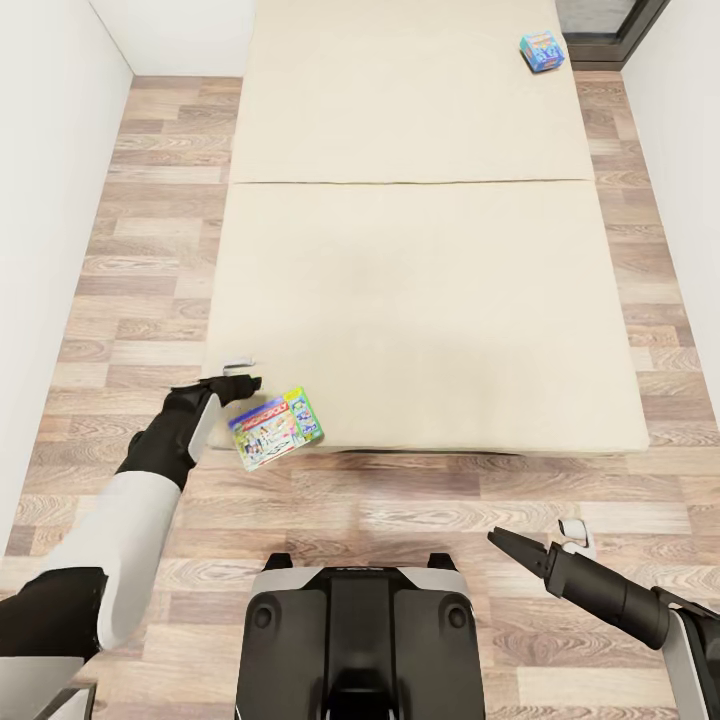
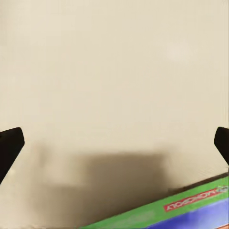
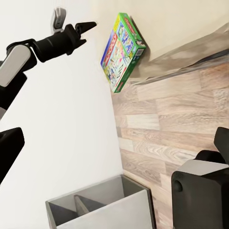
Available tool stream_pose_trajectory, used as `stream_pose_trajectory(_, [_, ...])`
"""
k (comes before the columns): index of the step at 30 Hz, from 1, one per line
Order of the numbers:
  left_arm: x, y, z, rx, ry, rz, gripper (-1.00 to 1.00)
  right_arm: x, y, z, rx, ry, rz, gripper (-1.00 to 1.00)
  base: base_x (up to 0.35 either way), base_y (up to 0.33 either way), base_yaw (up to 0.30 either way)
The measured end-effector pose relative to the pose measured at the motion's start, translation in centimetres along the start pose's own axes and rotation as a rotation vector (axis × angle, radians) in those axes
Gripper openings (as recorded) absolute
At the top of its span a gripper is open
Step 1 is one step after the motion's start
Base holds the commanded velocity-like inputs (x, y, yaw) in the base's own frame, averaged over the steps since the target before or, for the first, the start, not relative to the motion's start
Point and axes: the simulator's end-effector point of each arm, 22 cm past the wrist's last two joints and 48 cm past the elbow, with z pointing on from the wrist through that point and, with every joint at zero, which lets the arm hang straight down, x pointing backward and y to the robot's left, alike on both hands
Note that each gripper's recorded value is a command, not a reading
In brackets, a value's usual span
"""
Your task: Put all the toys in the child's room - the three board games (two on the bed and one on the table), the two jigsaw puzzles on the table, and the tennis ball on the table - inside the toy box on the table in the child's room.
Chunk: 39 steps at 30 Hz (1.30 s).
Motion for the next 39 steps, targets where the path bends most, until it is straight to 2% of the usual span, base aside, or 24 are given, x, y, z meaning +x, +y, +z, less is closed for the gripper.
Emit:
stream_pose_trajectory(3, [0.1, 2.3, -0.1, -0.018, 0.021, -0.037, 1.00, 0.0, -0.1, 0.0, 0.004, 0.001, 0.001, 1.00, 0.000, 0.000, 0.000])
stream_pose_trajectory(4, [0.4, 3.6, -0.2, -0.019, 0.040, -0.066, 1.00, 0.1, -0.4, 0.0, 0.014, 0.002, 0.003, 1.00, 0.000, 0.000, 0.000])
stream_pose_trajectory(9, [0.7, 6.2, -0.7, 0.035, 0.078, -0.145, 1.00, 0.4, -1.6, 0.3, 0.066, 0.011, 0.008, 1.00, 0.000, 0.000, 0.000])
stream_pose_trajectory(10, [0.8, 6.9, -1.0, 0.071, 0.090, -0.167, 1.00, 0.6, -2.1, 0.4, 0.088, 0.017, 0.009, 1.00, 0.000, 0.000, 0.000])
stream_pose_trajectory(13, [0.8, 7.5, -1.6, 0.139, 0.113, -0.196, 1.00, 1.0, -2.7, 0.8, 0.118, 0.029, 0.010, 1.00, 0.000, 0.000, 0.000])
stream_pose_trajectory(14, [0.9, 8.0, -2.2, 0.183, 0.132, -0.212, 1.00, 1.2, -2.9, 1.0, 0.131, 0.037, 0.010, 1.00, 0.000, 0.000, 0.000])
stream_pose_trajectory(17, [0.7, 9.2, -3.3, 0.249, 0.154, -0.242, 1.00, 1.5, -3.2, 1.2, 0.144, 0.046, 0.009, 1.00, 0.000, 0.000, 0.000])
stream_pose_trajectory(18, [0.4, 10.1, -4.2, 0.293, 0.159, -0.266, 1.00, 1.6, -3.3, 1.3, 0.148, 0.050, 0.008, 1.00, 0.000, 0.000, 0.000])
stream_pose_trajectory(21, [-0.4, 11.6, -5.8, 0.367, 0.152, -0.310, 1.00, 1.7, -3.4, 1.4, 0.154, 0.054, 0.008, 1.00, 0.000, 0.000, 0.000])
stream_pose_trajectory(22, [-1.0, 12.4, -6.9, 0.418, 0.142, -0.333, 1.00, 1.7, -3.4, 1.5, 0.156, 0.056, 0.007, 1.00, 0.000, 0.000, 0.000])
stream_pose_trajectory(25, [-1.2, 13.6, -8.7, 0.492, 0.133, -0.361, 1.00, 1.8, -3.5, 1.5, 0.160, 0.057, 0.009, 1.00, 0.000, 0.000, 0.000])
stream_pose_trajectory(29, [1.1, 15.3, -11.0, 0.569, 0.158, -0.392, 1.00, 2.1, -4.1, 1.6, 0.177, 0.061, 0.018, 1.00, 0.000, 0.000, 0.000])
stream_pose_trajectory(34, [7.2, 16.6, -14.7, 0.681, 0.234, -0.447, 1.00, 3.5, -5.6, 2.2, 0.230, 0.088, 0.028, 1.00, 0.000, 0.000, 0.000])
stream_pose_trajectory(39, [11.3, 17.0, -16.6, 0.721, 0.279, -0.484, 1.00, 5.4, -7.3, 3.5, 0.278, 0.114, 0.018, 1.00, 0.000, 0.000, 0.000])
